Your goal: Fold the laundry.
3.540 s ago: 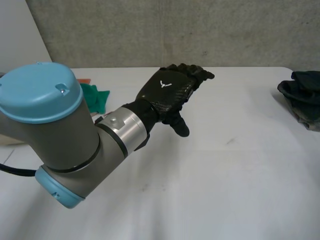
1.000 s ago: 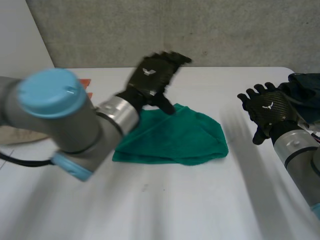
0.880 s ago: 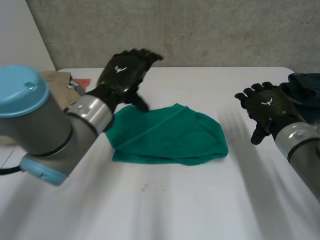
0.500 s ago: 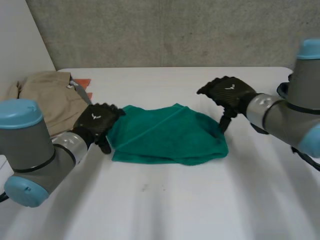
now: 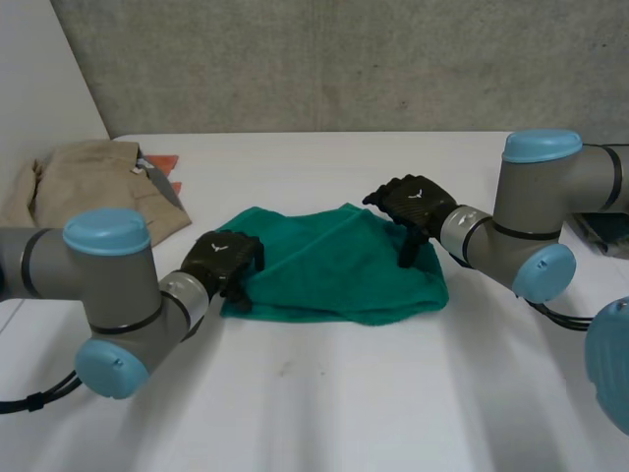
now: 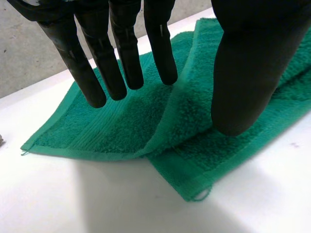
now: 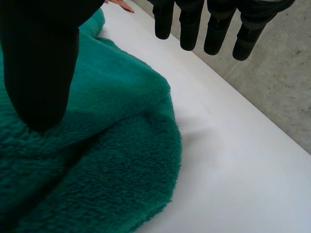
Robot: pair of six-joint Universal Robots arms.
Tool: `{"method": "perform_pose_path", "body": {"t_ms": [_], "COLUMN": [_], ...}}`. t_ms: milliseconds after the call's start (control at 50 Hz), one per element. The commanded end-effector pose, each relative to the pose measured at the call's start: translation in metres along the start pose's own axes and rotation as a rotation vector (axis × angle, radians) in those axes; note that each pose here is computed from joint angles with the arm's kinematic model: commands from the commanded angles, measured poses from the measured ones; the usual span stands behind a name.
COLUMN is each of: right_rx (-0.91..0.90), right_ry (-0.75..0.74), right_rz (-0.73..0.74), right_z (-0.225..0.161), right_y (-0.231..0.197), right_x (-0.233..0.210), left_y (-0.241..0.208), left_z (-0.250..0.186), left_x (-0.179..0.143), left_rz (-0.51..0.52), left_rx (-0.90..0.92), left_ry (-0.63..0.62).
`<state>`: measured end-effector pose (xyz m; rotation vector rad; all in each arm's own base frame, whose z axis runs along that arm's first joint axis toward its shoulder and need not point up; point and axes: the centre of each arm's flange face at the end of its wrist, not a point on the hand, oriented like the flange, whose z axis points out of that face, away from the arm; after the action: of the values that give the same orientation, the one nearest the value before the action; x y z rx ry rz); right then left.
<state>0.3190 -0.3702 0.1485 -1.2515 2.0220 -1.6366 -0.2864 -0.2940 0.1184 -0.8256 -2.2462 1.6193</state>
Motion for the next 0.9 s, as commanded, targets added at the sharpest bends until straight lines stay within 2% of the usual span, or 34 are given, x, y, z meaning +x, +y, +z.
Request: {"method": "perform_pose_path", "body": {"t_ms": [20,180,280,320,440,540,700,760,840,860,900], "right_rx": [0.007,0.003,0.007,0.022,0.047,0.062,0.067,0.094,0.192,0.241,0.278], "right_ry": [0.009,0.008,0.007,0.006,-0.02,-0.164,-0.24,-0.208,-0.022,0.065,0.133], "right_rz": [-0.004,-0.003,-0.008,-0.015,-0.024,-0.021,-0.089,-0.143,-0.199,-0.201,-0.19], "right_z": [-0.012,-0.018,-0.017,-0.014,0.001,0.014,0.027,0.03,0.029,0.019,0.006], "right_y": [-0.009,-0.013,-0.014,-0.016,-0.012,-0.006,0.005,0.0,-0.036,-0.059,-0.077], "right_x": [-0.001,0.0,0.0,0.002,0.001,-0.031,-0.069,-0.067,-0.041,-0.025,-0.01], "left_y": [0.003,0.0,-0.006,-0.026,-0.043,-0.052,-0.06,-0.063,-0.069,-0.072,-0.077], "left_z": [0.01,0.016,0.006,-0.01,-0.058,-0.101,-0.125,-0.124,-0.12,-0.117,-0.115], "left_x": [0.0,0.001,0.006,0.007,0.018,0.036,0.051,0.051,0.047,0.046,0.043], "left_rz": [0.009,0.019,0.023,0.026,0.026,0.048,0.071,0.074,0.076,0.076,0.077], "left_rx": [0.001,0.015,-0.009,0.001,-0.038,-0.002,0.046,0.067,0.094,0.109,0.129], "left_ry": [-0.005,0.0,0.013,0.019,0.054,0.094,0.129,0.124,0.109,0.103,0.095]}}
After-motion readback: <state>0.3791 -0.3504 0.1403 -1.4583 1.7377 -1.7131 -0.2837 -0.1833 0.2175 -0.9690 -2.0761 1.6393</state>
